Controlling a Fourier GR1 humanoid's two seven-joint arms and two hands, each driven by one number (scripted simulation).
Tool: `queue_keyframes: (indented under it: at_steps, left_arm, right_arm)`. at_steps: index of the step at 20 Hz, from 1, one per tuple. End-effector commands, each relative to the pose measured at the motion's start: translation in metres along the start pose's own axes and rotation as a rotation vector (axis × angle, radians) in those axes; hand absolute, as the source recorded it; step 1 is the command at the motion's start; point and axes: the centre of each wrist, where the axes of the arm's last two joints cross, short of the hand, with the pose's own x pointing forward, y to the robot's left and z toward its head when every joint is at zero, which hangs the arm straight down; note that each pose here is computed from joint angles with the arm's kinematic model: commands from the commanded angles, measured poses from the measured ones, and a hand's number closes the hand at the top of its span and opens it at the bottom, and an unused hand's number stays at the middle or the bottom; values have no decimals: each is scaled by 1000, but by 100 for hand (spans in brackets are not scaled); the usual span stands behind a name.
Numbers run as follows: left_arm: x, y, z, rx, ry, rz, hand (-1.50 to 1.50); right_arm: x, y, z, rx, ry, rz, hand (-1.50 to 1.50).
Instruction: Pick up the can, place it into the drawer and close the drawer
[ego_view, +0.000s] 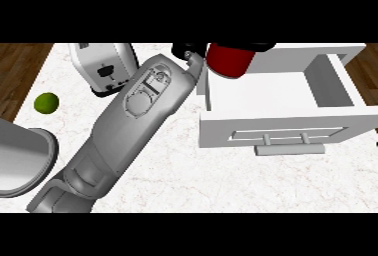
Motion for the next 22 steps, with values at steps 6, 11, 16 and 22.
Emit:
queue_keyframes:
  at_steps: [6, 11, 16, 22]
  left_arm:
    - [4, -17, -24, 10, 19, -35, 150]
    - [11, -30, -27, 9, 33, -69, 150]
    - [2, -32, -31, 18, 38, -111, 150]
    - [-9, -25, -38, 20, 54, -162, 150]
  right_arm:
    - [-10, 2, -11, 8, 11, -5, -150]
    - [8, 10, -35, 26, -15, 9, -150]
    - [7, 16, -30, 13, -21, -3, -150]
    - [3, 3, -24, 41, -7, -11, -150]
